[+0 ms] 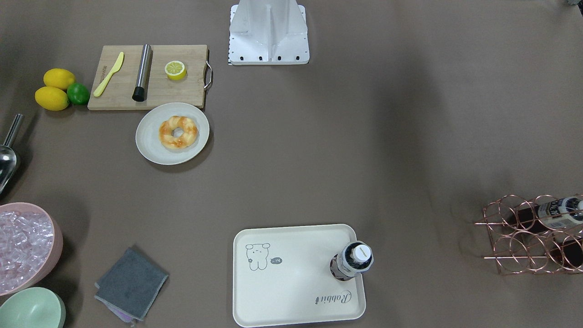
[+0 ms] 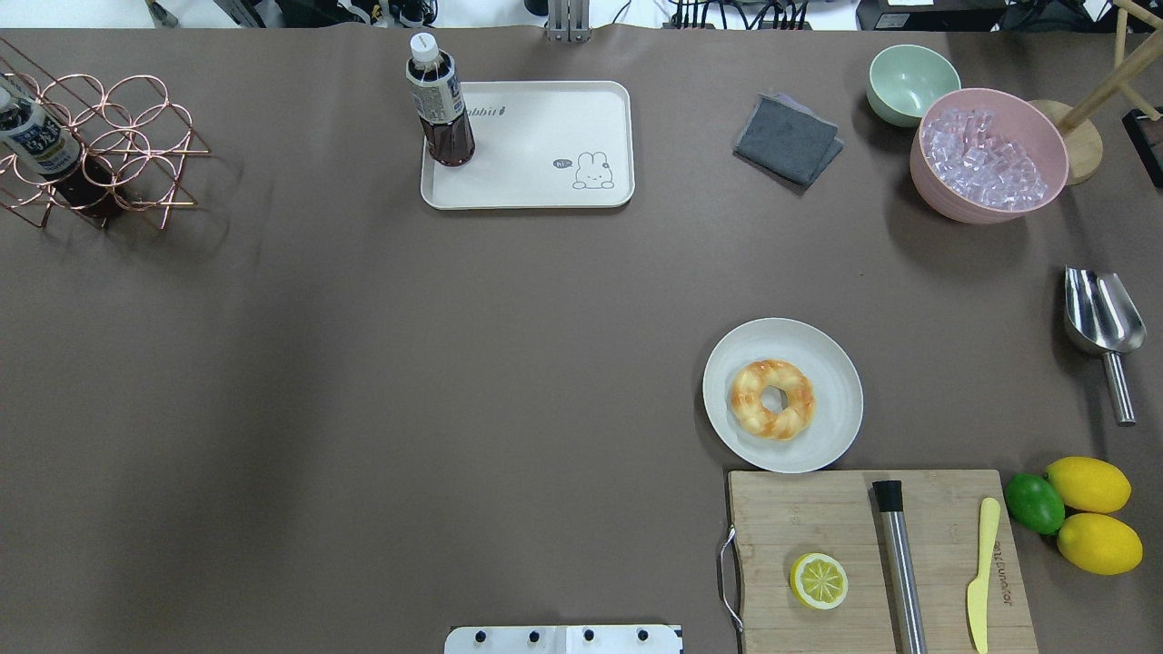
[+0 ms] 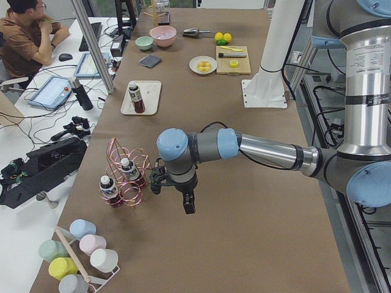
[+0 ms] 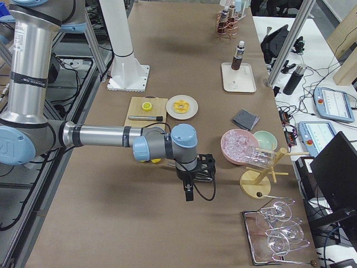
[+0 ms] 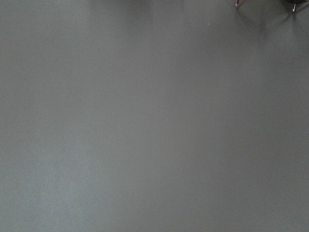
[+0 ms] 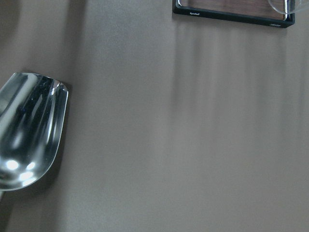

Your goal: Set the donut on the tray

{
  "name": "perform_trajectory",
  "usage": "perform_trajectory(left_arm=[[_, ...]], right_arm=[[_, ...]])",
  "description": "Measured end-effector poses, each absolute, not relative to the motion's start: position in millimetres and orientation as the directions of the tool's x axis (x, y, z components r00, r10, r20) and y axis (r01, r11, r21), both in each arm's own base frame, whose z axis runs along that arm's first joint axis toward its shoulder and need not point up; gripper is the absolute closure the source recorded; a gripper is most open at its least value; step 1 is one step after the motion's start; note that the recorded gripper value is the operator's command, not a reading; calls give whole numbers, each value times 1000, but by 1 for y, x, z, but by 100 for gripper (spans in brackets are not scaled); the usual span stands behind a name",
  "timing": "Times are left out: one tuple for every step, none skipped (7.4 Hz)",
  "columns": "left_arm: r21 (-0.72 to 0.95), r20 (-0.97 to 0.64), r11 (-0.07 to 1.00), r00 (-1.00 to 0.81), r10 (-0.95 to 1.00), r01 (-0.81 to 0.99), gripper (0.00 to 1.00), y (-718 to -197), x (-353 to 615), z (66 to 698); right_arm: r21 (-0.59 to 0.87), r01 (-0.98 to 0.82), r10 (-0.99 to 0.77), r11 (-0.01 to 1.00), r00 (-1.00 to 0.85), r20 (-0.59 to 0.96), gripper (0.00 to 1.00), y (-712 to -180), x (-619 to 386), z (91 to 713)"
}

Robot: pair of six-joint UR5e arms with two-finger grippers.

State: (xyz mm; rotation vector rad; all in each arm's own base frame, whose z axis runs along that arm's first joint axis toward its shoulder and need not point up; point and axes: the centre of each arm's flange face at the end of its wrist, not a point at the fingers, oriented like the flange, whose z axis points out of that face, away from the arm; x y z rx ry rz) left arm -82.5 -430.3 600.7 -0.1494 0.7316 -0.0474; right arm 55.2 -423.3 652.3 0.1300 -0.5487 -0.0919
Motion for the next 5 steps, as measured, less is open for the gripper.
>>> perform_trajectory(left_arm=[[-155, -662, 988, 744, -97, -9, 2, -430, -82, 602], [-156, -662, 988, 744, -98, -9, 2, -430, -82, 602], [-159, -661, 987, 744, -99, -9, 2, -430, -83, 603], [-160, -661, 987, 744, -100, -9, 2, -430, -82, 604], [-161, -661, 987, 744, -101, -9, 2, -430, -82, 605]], right_arm=[[147, 53, -122, 988, 848, 516, 5, -423, 55, 652], [150, 53, -124, 987, 847, 517, 5, -424, 54, 651], [152, 54, -126, 987, 846, 518, 5, -424, 54, 650], [153, 55, -128, 987, 846, 518, 5, -424, 54, 650], [154, 57, -130, 986, 846, 518, 6, -425, 53, 650]])
